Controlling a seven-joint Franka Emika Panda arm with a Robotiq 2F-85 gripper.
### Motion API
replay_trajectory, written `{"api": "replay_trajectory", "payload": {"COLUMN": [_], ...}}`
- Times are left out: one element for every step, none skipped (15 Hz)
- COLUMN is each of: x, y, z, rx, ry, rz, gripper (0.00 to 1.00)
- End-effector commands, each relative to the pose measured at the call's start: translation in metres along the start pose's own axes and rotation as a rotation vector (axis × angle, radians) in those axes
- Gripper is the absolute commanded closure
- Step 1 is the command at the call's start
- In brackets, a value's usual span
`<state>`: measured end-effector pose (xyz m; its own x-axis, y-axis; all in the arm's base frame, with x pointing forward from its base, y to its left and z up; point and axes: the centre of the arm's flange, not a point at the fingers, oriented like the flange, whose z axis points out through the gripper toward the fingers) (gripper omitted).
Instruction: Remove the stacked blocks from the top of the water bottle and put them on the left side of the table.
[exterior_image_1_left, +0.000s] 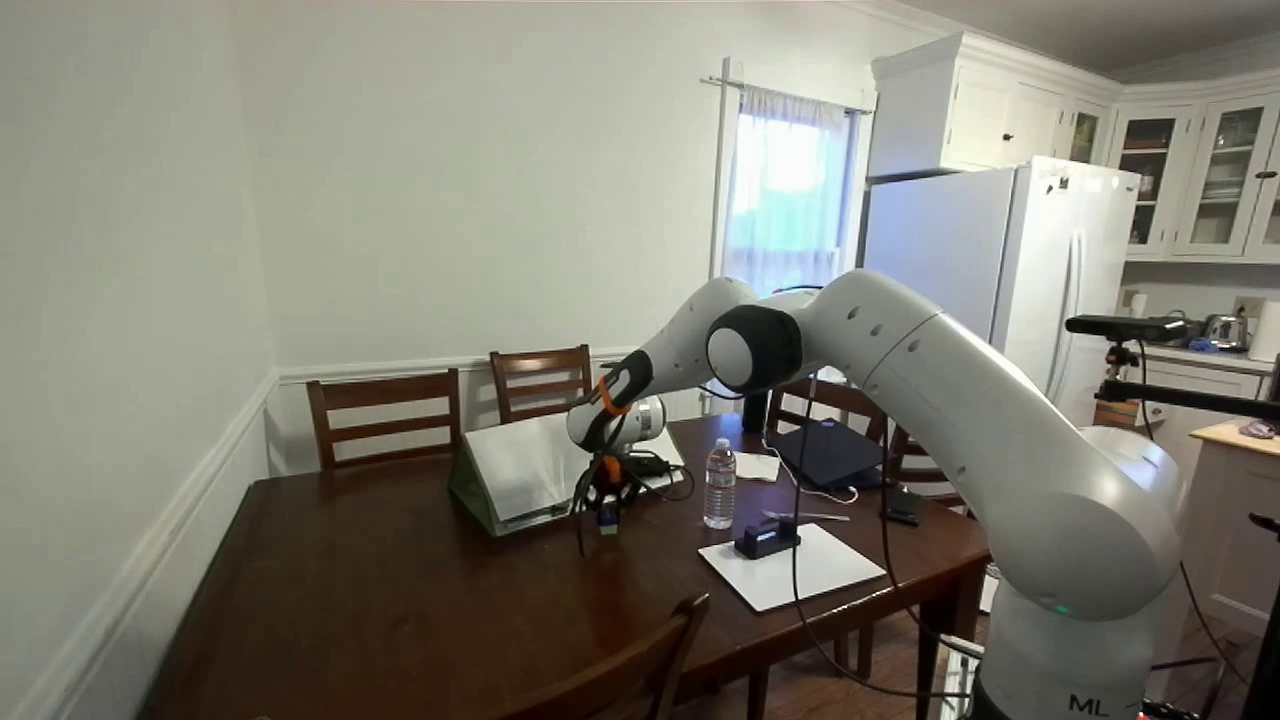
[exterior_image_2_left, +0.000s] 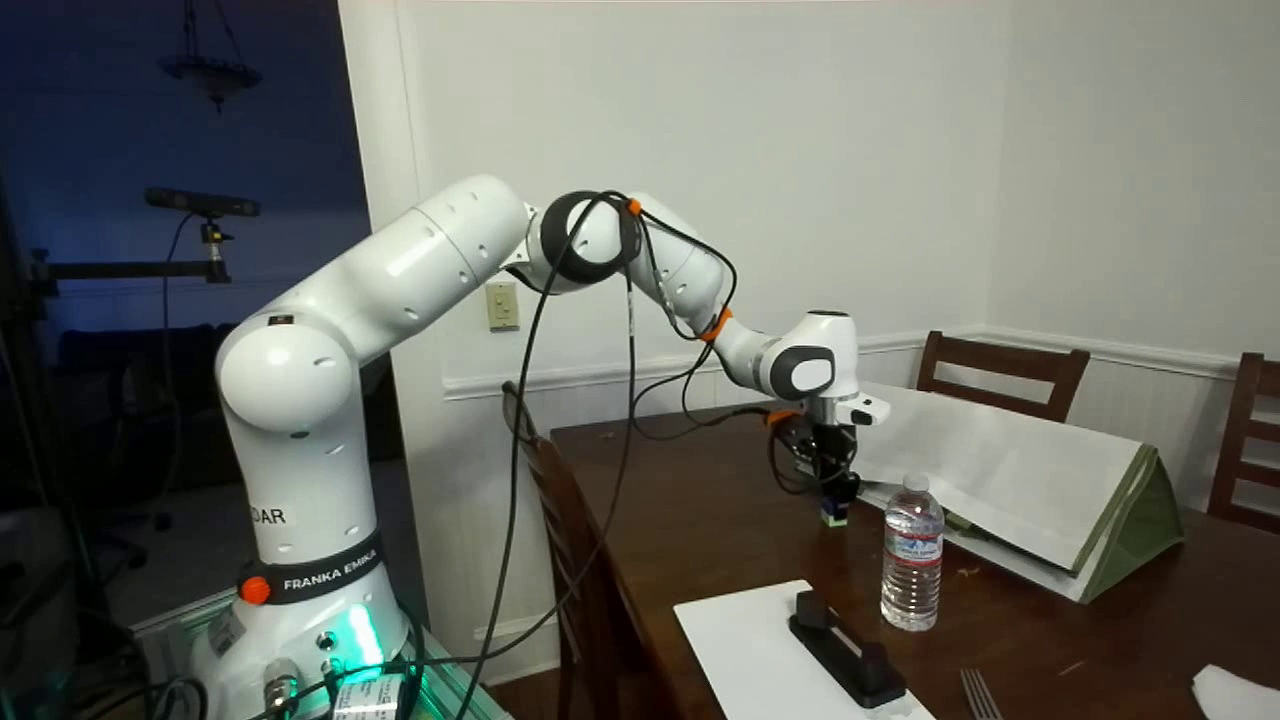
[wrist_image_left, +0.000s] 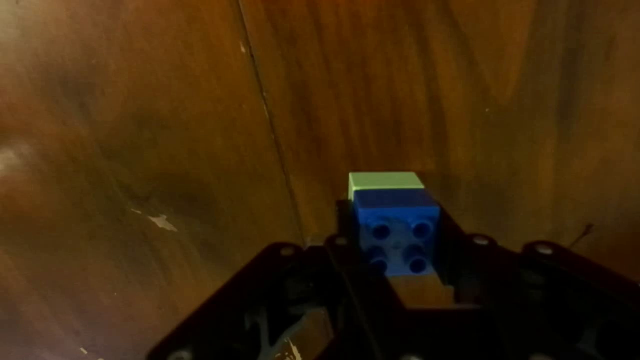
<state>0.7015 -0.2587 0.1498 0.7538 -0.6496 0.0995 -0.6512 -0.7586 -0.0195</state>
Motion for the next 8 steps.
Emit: {"api": "replay_trajectory", "payload": {"x": [0.001, -0.010, -0.018, -0.028, -0.040, -0.048, -0.061, -0.070], "y": [0.000, 0.003, 0.006, 0.011, 0.017, 0.020, 0.025, 0.028], "z": [-0.011, -0.021, -0.030, -0.041, -0.053, -0.062, -0.073, -0.082], "rx": [-0.031, -0.046, -0.056, -0.075, -0.090, -0.104, -0.118, -0.132], "ry": [-0.033, -0.030, -0.026, -0.039, -0.041, -0.041, -0.040, -0.048], "rz": [0.006, 0.000, -0.005, -0.017, -0.034, -0.054, -0.075, -0.106], "gripper": [0.33, 0.24, 0.18, 0.10, 0.04, 0.01, 0.00, 0.00]}}
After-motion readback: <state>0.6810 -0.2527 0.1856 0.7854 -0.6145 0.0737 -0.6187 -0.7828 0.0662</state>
